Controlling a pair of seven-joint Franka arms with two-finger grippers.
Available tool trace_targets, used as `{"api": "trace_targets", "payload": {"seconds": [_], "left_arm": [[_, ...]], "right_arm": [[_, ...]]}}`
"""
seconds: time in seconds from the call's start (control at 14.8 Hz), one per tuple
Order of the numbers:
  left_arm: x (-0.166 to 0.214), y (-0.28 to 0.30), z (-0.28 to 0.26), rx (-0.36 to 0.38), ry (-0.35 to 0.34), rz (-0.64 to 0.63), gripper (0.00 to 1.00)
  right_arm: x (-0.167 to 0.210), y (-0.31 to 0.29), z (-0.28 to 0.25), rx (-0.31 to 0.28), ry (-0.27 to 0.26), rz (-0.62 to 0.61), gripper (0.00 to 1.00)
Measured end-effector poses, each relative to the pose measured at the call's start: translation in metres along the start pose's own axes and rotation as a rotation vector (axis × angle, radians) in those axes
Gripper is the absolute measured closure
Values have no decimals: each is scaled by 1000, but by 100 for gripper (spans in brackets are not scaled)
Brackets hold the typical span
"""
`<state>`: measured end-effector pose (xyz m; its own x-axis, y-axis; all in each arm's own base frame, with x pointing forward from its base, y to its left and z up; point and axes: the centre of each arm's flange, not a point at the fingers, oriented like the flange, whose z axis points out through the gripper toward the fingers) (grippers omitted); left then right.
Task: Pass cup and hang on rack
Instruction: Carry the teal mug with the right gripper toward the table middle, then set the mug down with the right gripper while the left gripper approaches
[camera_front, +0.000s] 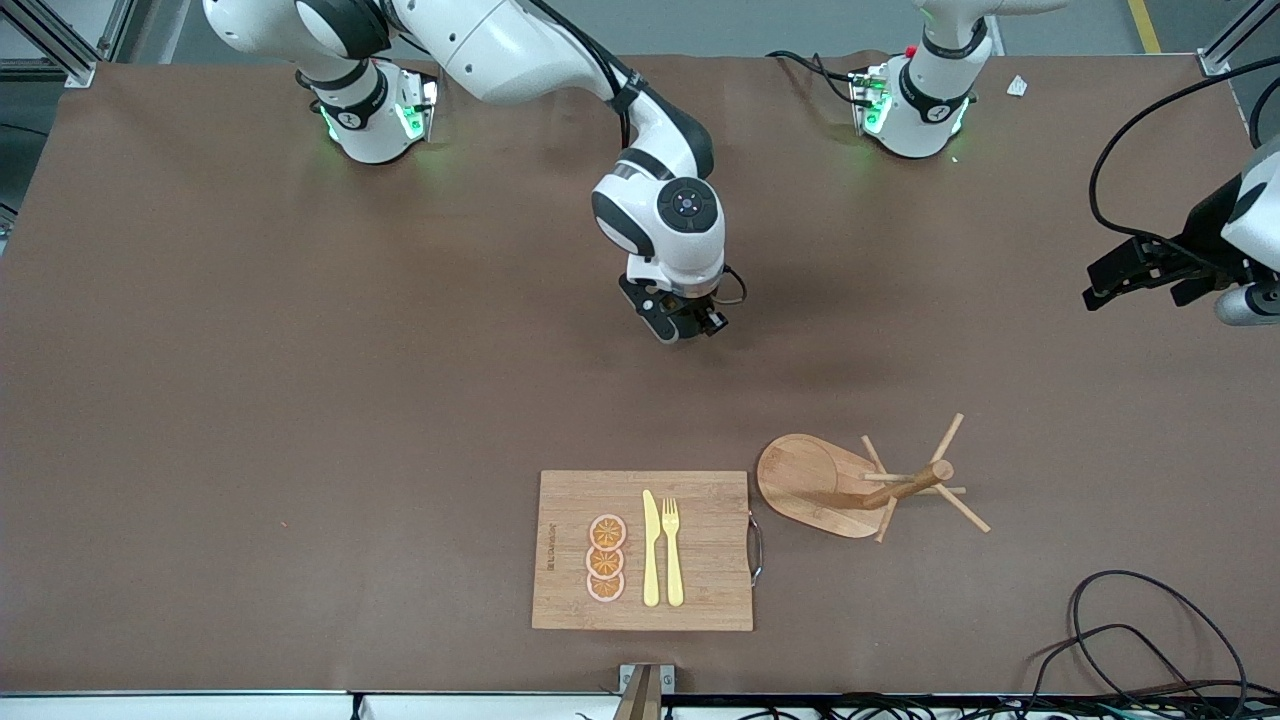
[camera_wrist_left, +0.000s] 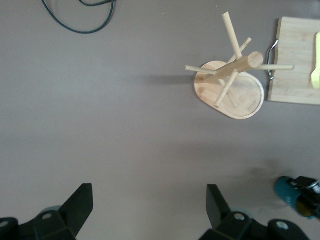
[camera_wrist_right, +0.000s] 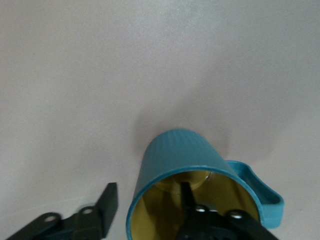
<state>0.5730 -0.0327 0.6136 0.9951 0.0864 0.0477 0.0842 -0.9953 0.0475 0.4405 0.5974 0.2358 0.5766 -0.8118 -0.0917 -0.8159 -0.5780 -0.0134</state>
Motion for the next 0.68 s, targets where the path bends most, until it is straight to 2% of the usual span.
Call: {"api": "trace_targets", "payload": {"seconds": [0.2, 0.27, 0.41, 0.68], "left_arm": [[-3, 20, 1, -10, -4, -101, 0], [-5, 31, 1, -11, -5, -130, 0], [-10, 50, 2, -13, -8, -172, 0], [-16, 75, 3, -16, -12, -214, 0]], "right_arm": [[-3, -3, -8, 13, -7, 1, 6], [-5, -5, -15, 25, -13, 0, 0], [-10, -6, -28, 29, -19, -4, 0], [-12, 1, -66, -23, -3, -33, 0]]}}
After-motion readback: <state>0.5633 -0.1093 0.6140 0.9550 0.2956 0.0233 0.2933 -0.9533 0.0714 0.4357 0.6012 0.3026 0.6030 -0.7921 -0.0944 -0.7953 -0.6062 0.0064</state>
